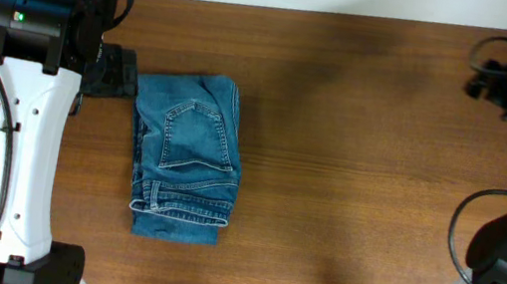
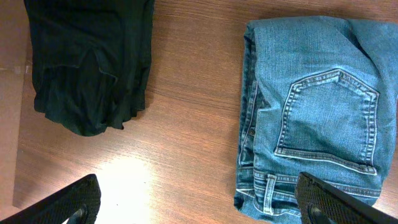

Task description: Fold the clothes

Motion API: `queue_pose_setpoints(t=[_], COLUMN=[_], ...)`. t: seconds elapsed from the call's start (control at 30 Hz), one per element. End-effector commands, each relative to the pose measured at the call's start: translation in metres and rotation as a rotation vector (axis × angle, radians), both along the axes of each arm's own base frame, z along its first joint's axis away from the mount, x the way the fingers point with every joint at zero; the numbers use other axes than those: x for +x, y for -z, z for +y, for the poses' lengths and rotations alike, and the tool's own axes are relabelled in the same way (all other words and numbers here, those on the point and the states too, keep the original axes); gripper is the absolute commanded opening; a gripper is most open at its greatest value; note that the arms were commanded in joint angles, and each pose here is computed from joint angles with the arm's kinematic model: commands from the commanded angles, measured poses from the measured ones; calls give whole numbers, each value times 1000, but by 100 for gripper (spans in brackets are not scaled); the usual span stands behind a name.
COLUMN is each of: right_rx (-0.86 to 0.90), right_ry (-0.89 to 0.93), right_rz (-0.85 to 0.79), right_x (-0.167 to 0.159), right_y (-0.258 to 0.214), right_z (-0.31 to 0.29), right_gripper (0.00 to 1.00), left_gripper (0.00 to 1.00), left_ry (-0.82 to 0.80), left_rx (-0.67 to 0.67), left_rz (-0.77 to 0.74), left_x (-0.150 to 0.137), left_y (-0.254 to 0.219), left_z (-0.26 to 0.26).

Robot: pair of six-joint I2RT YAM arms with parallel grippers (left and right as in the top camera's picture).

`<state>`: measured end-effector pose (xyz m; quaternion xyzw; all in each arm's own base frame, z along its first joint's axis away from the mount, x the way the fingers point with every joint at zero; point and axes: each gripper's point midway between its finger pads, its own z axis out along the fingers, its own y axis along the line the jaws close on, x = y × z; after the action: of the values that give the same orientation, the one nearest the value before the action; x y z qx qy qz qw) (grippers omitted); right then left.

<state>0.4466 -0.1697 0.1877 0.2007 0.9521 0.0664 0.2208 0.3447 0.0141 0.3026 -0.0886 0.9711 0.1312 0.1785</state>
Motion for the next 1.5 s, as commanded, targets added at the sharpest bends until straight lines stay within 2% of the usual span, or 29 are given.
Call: queue_pose_setpoints(t=[0.0,0.27,0.63,0.83,1.0,1.1,1.4,1.47], right_rx=[-7,-7,-7,-7,-7,-7,-7,-7], right_ry=[59,152,158,158,158,158,158,158], right_rz=[-2,-1,-2,-2,-2,-2,-1,-2], right_x=[-12,-32,-33,-33,-33,-33,-33,-33], right_y=[-3,-3,-3,-3,-3,-3,-3,-3], right_z=[-26,-66,-68,-68,-68,-68,-68,-68], right_gripper=[99,99,99,99,99,99,99,98], left_gripper=[99,99,99,99,99,99,100,99], left_ry=[-8,-8,-9,-6,50,141,99,143], left_rx=[-4,-6,-5,-29,-90,-194,-364,-428], left_rz=[-16,-27,-29,-156,-149,-91,88,129], left_x=[-1,2,2,30,33,29,21,19], left_y=[-4,-4,-5,-16,-13,0,78,100], left_z=[0,0,0,-5,-18,-40,-39,-44])
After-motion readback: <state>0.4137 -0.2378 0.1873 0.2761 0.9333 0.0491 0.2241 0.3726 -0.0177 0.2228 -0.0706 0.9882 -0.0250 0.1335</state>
